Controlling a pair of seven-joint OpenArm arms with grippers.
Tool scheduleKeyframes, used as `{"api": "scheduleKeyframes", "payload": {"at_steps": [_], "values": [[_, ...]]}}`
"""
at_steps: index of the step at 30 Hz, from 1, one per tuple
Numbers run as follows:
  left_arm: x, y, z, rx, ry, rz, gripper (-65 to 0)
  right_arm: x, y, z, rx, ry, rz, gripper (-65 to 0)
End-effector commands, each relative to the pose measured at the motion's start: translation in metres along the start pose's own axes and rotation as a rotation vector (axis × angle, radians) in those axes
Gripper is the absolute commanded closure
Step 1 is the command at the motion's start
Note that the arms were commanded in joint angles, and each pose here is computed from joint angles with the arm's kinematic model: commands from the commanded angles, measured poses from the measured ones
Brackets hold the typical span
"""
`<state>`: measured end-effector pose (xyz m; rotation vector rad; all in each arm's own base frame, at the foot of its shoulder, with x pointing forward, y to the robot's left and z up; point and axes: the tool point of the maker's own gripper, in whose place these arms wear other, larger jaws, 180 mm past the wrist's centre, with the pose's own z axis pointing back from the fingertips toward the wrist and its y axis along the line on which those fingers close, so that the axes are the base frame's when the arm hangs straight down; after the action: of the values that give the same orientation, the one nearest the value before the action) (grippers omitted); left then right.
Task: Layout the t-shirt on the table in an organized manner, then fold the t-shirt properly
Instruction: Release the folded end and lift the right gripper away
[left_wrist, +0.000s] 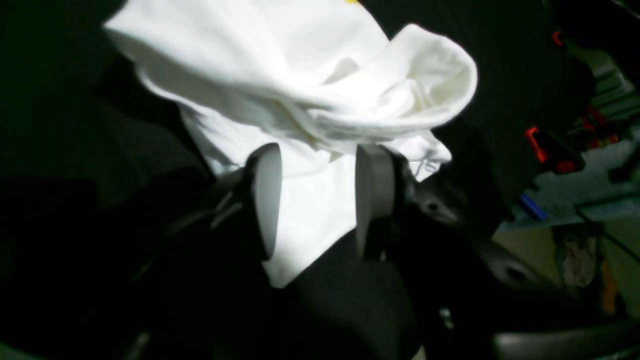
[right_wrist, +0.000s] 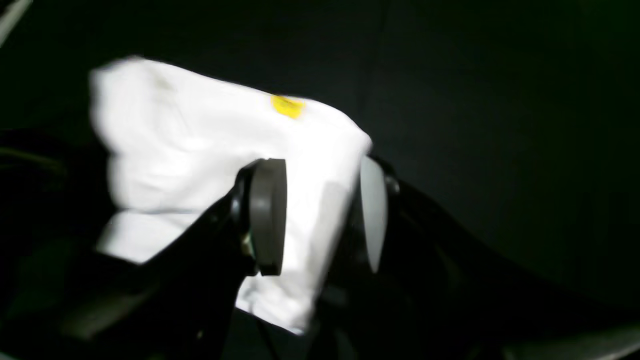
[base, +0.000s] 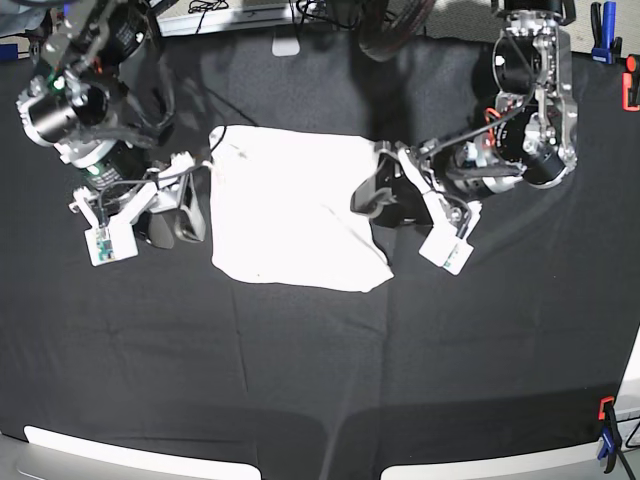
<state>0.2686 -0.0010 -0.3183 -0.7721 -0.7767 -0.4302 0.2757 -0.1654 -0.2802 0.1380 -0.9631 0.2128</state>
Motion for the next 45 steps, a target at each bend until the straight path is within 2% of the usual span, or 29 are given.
{"api": "scheduleKeyframes", "payload": {"at_steps": [1,5,8,10,13,16,19,22,25,27,29,31,37,39,41,43,45], "values": [[0.011,0.004,0.003,0.027,-0.021,-0.051,-22.4,0.010,-0.004,0.000,-0.021,-0.046,0.005,-23.7],[-0.009,0.039,0.008,0.216,0.105,-0.158,-22.4,0.006,-0.036,-0.006,-0.175,-0.035,-0.023,-23.7],[-0.007,0.045,0.009,0.247,0.100,-0.178,-22.4,0.014,-0.037,-0.019,-0.149,-0.076,-0.059,-23.7],[-0.004,0.044,0.009,0.247,0.083,-0.178,-22.4,0.009,-0.029,-0.036,-0.101,-0.046,-0.079,-23.7],[-0.009,0.057,0.013,0.318,0.123,-0.219,-22.4,-0.018,0.001,-0.064,0.006,0.091,-0.078,-23.7],[-0.015,0.088,0.028,0.495,0.192,-0.263,-22.4,-0.043,0.068,-0.070,0.233,0.252,-0.033,-23.7],[-0.008,0.113,0.046,0.652,0.165,-0.233,-22.4,-0.032,0.139,-0.063,0.438,0.219,0.057,-23.7],[-0.010,0.122,0.055,0.693,0.191,-0.253,-22.4,-0.022,0.190,-0.048,0.560,0.185,0.172,-23.7],[-0.010,0.126,0.059,0.701,0.199,-0.263,-22.4,-0.016,0.217,-0.036,0.626,0.157,0.225,-23.7],[-0.010,0.126,0.059,0.703,0.200,-0.264,-22.4,-0.012,0.222,-0.033,0.633,0.144,0.242,-23.7],[-0.010,0.124,0.058,0.693,0.194,-0.258,-22.4,-0.006,0.215,-0.035,0.602,0.125,0.254,-23.7],[-0.009,0.123,0.057,0.687,0.188,-0.255,-22.4,0.003,0.198,-0.044,0.525,0.098,0.272,-23.7],[0.018,0.126,0.062,0.730,0.102,-0.223,-22.4,0.052,0.106,-0.065,0.194,-0.037,0.227,-23.7],[0.041,0.104,0.058,0.648,0.009,-0.213,-22.4,0.069,0.071,-0.067,0.110,-0.092,0.165,-23.7],[0.068,0.060,0.054,0.490,-0.111,-0.224,-22.4,0.081,0.040,-0.069,0.056,-0.117,0.100,-23.7],[0.080,0.011,0.048,0.319,-0.186,-0.288,-22.2,0.089,0.017,-0.072,0.048,-0.130,0.022,-23.7],[0.069,-0.022,0.035,0.200,-0.188,-0.333,-21.5,0.094,0.003,-0.078,0.067,-0.114,-0.041,-23.7]]}}
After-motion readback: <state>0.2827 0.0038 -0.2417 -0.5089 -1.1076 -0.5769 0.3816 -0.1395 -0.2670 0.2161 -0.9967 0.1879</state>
